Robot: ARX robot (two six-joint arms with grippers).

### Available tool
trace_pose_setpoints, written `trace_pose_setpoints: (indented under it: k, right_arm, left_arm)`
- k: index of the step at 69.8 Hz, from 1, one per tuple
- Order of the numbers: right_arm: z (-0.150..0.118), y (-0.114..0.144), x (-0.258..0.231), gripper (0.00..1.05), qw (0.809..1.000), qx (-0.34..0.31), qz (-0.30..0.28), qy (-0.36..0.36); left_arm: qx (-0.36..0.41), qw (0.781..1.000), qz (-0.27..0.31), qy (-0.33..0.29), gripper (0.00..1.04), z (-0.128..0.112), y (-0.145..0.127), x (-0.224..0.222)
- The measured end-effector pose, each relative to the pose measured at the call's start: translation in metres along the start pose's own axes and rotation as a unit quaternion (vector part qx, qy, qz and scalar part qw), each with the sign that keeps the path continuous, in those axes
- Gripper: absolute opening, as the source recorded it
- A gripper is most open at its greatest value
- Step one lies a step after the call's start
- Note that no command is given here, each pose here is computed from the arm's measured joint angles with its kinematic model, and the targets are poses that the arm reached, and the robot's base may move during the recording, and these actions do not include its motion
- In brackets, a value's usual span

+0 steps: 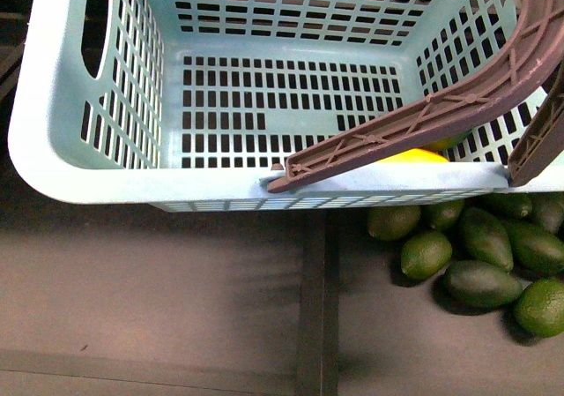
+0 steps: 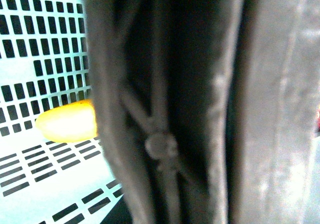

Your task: Pick mango and avocado into basket

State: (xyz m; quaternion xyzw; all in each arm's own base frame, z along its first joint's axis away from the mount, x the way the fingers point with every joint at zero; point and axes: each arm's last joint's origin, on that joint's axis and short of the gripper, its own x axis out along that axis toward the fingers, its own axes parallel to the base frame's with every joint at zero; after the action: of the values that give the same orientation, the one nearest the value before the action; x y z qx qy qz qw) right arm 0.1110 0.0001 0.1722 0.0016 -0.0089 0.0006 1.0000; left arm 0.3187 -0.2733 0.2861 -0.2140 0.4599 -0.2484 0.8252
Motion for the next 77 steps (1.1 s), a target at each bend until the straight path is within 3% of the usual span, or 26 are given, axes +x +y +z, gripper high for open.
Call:
trace_pose_setpoints:
  k: [35, 58, 68, 77]
  right_arm:
    - [-0.003, 0.000, -0.014, 0.02, 1.000, 0.000, -0.001, 0.003]
    - [-0.003, 0.000, -0.014, 0.61, 1.000, 0.000, -0.001, 0.002]
    - [-0.003, 0.000, -0.014, 0.97, 1.000, 0.000, -0.001, 0.002]
    - [-0.003, 0.000, -0.014, 0.96, 1.000, 0.000, -0.001, 0.002]
  left_arm:
    - [0.000, 1.000, 0.000, 0.000, 0.13, 0.000, 0.000, 0.000]
    - [0.000, 1.000, 0.000, 0.000, 0.13, 0.000, 0.000, 0.000]
    - [0.000, 1.000, 0.000, 0.000, 0.13, 0.000, 0.000, 0.000]
    - [0.000, 1.000, 0.000, 0.000, 0.13, 0.000, 0.000, 0.000]
